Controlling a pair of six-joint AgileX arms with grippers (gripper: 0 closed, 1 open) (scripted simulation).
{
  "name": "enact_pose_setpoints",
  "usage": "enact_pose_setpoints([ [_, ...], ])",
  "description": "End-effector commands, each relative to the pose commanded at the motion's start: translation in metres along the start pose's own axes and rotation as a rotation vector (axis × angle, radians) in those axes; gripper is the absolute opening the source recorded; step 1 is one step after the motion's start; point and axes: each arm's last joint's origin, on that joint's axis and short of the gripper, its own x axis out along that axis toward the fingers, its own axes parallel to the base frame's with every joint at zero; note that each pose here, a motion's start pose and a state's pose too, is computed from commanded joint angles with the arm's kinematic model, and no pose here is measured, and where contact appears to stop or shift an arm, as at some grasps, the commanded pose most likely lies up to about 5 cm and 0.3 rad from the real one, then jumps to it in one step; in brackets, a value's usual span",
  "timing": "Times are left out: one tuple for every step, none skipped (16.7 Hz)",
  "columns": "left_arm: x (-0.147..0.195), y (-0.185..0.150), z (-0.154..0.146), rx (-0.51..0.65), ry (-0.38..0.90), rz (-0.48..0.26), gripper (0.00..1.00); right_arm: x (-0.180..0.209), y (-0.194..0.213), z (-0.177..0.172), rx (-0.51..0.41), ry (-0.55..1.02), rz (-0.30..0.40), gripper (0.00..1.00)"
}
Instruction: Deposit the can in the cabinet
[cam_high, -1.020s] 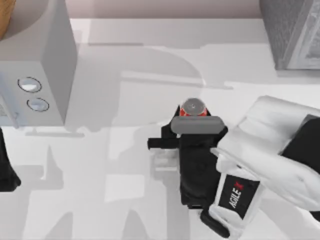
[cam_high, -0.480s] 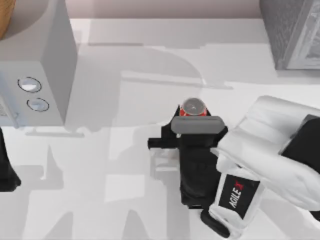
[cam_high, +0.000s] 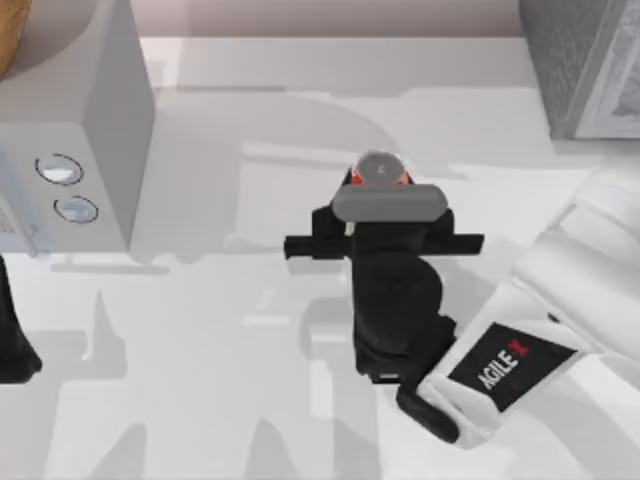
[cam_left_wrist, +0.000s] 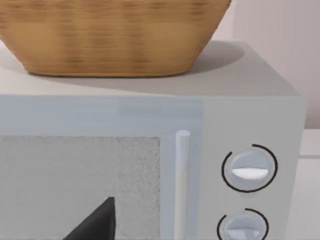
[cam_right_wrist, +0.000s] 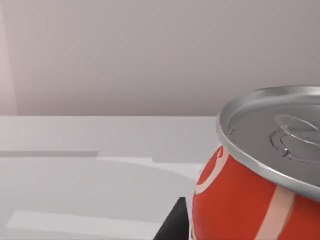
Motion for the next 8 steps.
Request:
enact_pose_setpoints([
  [0.0, 0.0, 0.0, 0.0, 0.0, 0.0, 1.0, 0.001, 0.0, 0.014, 0.0, 0.0, -0.001, 0.0],
  [0.0, 0.0, 0.0, 0.0, 0.0, 0.0, 1.0, 0.001, 0.0, 0.029, 0.0, -0.001, -0.003, 0.0],
  [0.0, 0.0, 0.0, 0.0, 0.0, 0.0, 1.0, 0.001, -0.001, 0.043, 0.001, -0.001, -0.005, 0.0],
  [0.0, 0.0, 0.0, 0.0, 0.0, 0.0, 1.0, 0.0, -0.002, 0.057, 0.001, 0.0, -0.007, 0.0],
  [0.0, 0.0, 0.0, 0.0, 0.0, 0.0, 1.0, -0.001, -0.004, 0.069, 0.001, 0.0, -0.008, 0.0],
  [0.0, 0.0, 0.0, 0.0, 0.0, 0.0, 1.0, -0.002, -0.006, 0.079, 0.001, 0.001, -0.009, 0.0],
  [0.0, 0.0, 0.0, 0.0, 0.0, 0.0, 1.0, -0.003, -0.007, 0.087, 0.001, 0.001, -0.01, 0.0],
  [0.0, 0.0, 0.0, 0.0, 0.0, 0.0, 1.0, -0.004, -0.008, 0.093, 0.0, 0.002, -0.01, 0.0],
])
